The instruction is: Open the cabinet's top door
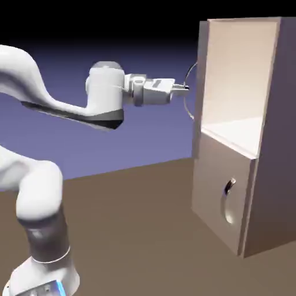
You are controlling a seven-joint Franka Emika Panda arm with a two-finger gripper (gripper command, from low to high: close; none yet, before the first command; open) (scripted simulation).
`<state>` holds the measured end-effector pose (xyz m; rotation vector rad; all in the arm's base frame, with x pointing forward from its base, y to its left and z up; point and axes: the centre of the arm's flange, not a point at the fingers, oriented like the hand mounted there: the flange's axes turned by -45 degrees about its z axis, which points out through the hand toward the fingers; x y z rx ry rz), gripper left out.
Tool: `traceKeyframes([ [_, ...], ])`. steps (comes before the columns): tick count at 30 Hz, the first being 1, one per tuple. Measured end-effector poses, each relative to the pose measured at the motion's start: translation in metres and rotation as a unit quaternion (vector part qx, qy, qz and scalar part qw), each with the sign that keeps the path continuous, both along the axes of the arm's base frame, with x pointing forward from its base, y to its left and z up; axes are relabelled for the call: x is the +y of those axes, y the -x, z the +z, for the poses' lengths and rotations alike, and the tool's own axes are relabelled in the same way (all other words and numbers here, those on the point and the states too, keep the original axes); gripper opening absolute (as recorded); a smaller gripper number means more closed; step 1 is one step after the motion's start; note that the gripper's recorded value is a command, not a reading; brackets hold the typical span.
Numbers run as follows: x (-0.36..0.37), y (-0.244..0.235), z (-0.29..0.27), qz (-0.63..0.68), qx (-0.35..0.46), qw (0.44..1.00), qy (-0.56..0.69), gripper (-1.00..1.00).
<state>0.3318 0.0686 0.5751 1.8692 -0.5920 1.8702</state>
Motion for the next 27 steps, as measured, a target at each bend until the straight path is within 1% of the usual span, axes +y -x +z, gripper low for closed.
traceKeyframes([
  [14,0.102,0.025,0.0,-0.183,0.0,0.983,0.0,-1.0],
  [27,0.201,0.013,0.0,-0.352,0.0,0.936,-0.001,-1.0],
])
